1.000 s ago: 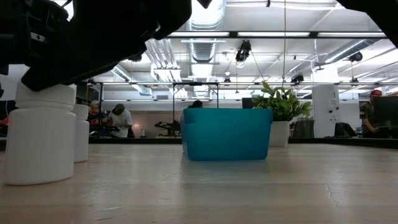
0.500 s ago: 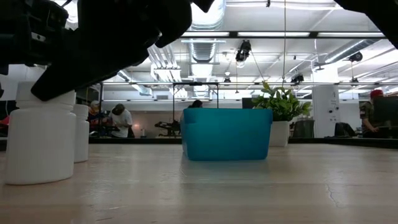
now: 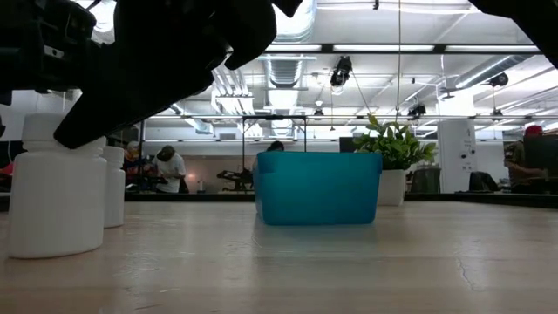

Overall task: Pick and place pill bottles into a basket
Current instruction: Put the white pill bottle into the blue bin

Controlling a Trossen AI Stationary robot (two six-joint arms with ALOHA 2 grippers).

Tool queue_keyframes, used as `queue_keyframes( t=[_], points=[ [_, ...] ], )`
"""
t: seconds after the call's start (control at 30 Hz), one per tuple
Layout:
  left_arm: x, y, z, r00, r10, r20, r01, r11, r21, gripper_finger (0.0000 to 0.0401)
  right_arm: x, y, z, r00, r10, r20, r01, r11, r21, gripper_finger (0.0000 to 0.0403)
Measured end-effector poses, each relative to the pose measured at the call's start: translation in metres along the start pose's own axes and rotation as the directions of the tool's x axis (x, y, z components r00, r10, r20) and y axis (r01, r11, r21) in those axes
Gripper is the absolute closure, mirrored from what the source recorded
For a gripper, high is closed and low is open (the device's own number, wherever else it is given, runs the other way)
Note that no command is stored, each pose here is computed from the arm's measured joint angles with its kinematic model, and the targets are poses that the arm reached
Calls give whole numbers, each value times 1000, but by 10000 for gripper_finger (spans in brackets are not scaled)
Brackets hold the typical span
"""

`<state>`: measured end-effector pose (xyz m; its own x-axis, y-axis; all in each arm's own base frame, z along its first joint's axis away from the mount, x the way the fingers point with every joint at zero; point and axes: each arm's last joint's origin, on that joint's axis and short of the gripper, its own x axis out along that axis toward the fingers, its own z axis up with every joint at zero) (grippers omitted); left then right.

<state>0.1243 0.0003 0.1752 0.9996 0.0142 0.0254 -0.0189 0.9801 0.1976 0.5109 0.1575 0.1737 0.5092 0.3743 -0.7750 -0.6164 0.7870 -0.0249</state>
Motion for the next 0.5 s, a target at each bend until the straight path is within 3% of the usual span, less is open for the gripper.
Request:
queue_keyframes(
  t=[0.13, 0.5],
  points=[
    [0, 0, 0, 1000, 0, 0, 0, 1000, 0, 401, 0, 0, 0, 1000, -2, 0, 2, 1000, -2, 260],
    [0, 0, 0, 1000, 0, 0, 0, 1000, 0, 401, 0, -1, 0, 1000, -6, -3, 6, 1000, 5, 260]
  ],
)
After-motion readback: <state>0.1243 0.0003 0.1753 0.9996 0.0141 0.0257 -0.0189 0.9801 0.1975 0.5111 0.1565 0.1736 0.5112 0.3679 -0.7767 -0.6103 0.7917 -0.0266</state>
